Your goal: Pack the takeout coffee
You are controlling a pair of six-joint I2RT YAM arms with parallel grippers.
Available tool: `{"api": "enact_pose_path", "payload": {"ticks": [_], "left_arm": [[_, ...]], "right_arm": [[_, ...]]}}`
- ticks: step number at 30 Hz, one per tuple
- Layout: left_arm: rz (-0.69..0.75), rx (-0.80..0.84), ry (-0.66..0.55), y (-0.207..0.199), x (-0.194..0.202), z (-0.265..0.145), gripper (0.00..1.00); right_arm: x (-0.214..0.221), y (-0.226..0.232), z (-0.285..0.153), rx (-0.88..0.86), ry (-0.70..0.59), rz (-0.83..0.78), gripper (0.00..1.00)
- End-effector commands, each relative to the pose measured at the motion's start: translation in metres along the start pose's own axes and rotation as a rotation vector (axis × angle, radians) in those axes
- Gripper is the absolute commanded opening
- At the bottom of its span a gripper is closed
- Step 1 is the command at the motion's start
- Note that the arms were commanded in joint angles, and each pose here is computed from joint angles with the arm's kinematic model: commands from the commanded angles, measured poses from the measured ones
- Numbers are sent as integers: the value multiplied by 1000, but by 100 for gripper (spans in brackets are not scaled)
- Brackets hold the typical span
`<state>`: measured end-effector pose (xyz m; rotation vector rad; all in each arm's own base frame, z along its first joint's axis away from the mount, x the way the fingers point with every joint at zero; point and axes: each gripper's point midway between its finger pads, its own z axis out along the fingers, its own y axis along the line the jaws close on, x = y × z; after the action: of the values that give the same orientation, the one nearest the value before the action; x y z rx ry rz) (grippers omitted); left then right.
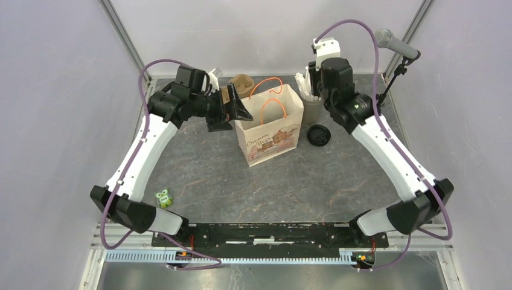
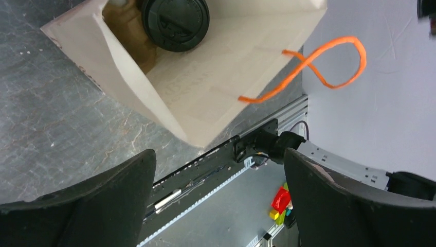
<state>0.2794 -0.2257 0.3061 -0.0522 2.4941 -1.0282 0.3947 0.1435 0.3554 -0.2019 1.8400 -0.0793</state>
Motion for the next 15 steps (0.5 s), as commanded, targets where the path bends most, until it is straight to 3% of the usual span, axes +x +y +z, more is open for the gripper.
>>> {"api": "enact_pose_path", "payload": {"ticks": [1, 8, 15], "left_arm": [[98, 19, -55, -10, 10, -40, 100], [151, -29, -41, 4, 37, -63, 100], [181, -116, -41, 27, 56, -78, 100]], "right_arm": [[-8, -27, 28, 48, 35, -56, 40], [6, -34, 72, 54, 124, -107, 41], [34, -44, 82, 78, 165, -126, 39]]}}
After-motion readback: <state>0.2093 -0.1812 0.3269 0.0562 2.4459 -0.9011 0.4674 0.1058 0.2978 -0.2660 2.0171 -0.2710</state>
